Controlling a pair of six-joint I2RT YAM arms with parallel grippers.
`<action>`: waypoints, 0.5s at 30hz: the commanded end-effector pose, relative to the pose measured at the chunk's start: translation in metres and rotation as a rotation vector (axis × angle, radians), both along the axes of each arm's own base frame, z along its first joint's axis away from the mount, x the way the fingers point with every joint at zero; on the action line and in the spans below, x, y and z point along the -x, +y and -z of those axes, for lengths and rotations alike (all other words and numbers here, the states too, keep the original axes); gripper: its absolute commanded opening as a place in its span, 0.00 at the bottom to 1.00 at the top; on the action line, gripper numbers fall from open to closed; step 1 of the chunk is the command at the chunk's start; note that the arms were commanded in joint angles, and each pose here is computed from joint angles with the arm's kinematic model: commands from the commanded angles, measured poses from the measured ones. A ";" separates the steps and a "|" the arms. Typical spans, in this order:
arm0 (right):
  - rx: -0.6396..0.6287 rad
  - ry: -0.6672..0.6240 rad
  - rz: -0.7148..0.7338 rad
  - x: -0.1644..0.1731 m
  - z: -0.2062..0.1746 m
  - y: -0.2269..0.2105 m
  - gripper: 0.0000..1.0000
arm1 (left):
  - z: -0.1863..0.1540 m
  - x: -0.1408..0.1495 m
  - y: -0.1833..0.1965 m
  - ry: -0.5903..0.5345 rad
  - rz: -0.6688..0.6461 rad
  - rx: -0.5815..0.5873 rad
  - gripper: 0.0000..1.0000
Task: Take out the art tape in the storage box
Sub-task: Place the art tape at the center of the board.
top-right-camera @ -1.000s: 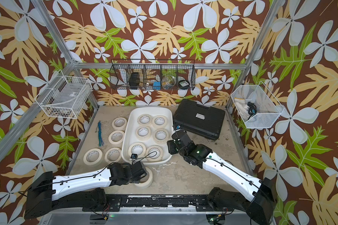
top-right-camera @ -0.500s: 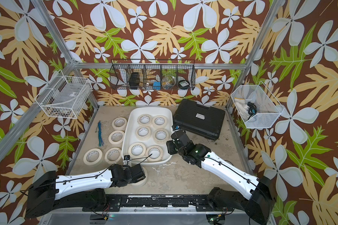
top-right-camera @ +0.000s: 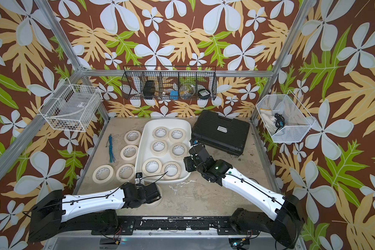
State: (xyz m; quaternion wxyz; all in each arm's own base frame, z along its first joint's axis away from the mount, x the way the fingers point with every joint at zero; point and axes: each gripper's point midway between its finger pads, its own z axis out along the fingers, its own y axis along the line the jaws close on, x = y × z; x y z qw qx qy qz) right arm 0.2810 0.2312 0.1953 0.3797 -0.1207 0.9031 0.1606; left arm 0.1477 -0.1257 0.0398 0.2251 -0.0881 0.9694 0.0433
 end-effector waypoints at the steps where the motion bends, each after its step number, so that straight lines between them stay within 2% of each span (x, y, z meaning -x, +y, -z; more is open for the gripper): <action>1: -0.009 -0.010 0.001 -0.002 0.000 0.001 0.60 | -0.002 -0.002 0.004 -0.013 0.001 -0.026 0.33; 7: -0.012 -0.009 0.000 -0.002 -0.001 0.001 0.60 | -0.004 -0.002 0.004 -0.013 0.001 -0.029 0.36; 12: -0.014 -0.013 0.000 -0.003 -0.005 0.001 0.60 | -0.006 0.000 -0.003 0.003 0.035 -0.001 0.51; 15: -0.011 -0.018 0.000 -0.003 -0.008 0.000 0.60 | -0.008 0.003 -0.008 0.027 0.059 0.017 0.52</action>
